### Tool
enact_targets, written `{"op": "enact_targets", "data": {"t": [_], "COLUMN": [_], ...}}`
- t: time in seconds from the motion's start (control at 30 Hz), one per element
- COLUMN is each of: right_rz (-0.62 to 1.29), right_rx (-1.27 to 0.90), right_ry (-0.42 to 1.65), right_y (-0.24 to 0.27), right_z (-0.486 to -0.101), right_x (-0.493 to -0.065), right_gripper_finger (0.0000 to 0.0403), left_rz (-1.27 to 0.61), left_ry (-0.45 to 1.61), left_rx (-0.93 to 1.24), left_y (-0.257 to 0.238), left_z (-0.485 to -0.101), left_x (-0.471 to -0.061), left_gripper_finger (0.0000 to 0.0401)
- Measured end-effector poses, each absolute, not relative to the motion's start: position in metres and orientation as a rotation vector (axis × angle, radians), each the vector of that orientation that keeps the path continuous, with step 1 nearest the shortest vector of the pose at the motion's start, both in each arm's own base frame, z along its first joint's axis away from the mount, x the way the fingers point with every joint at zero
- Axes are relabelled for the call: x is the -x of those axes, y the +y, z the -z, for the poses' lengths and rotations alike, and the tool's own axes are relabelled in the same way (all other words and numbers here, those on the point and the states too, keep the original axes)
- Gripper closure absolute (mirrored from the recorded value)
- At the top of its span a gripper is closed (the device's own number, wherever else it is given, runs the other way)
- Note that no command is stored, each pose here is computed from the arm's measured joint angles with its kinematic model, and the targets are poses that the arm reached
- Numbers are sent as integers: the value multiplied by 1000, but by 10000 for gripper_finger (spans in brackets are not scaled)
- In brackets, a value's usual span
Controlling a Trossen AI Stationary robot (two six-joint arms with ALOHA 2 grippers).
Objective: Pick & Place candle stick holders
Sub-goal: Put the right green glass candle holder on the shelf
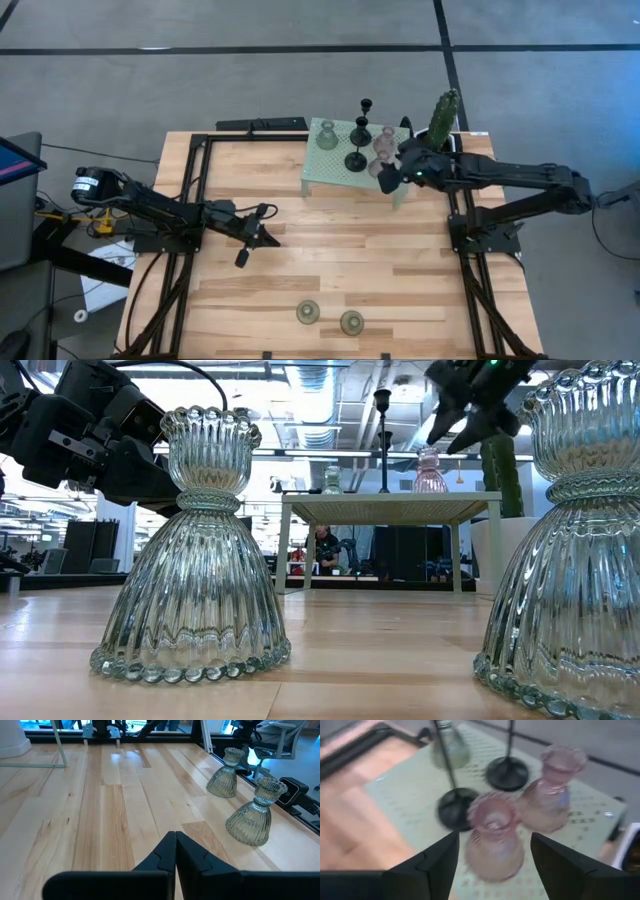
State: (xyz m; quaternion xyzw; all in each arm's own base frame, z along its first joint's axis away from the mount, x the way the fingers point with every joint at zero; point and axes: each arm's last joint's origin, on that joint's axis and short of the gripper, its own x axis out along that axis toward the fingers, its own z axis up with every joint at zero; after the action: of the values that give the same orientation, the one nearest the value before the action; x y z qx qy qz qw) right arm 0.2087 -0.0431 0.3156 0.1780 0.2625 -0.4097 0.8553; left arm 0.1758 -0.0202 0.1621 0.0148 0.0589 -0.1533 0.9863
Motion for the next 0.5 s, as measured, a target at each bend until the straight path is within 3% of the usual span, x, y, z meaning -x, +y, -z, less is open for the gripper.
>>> {"op": "enact_targets", "data": {"t": [0.3,0.5], "right_rz": [420,292], "right_rx": [-567,-527], "right_ry": [607,700], "right_y": [-25,0], "right_z": [-332,-326], "right_x": [-187,-190], "right_gripper_finger": [195,278], "left_rz": [308,308], "left_ry": [118,118], "left_rx": [-30,-30], "left_y": [-20,-20], "left_z": [-162,-162], "left_x": [-176,-176], "left_gripper_finger": [394,395]}}
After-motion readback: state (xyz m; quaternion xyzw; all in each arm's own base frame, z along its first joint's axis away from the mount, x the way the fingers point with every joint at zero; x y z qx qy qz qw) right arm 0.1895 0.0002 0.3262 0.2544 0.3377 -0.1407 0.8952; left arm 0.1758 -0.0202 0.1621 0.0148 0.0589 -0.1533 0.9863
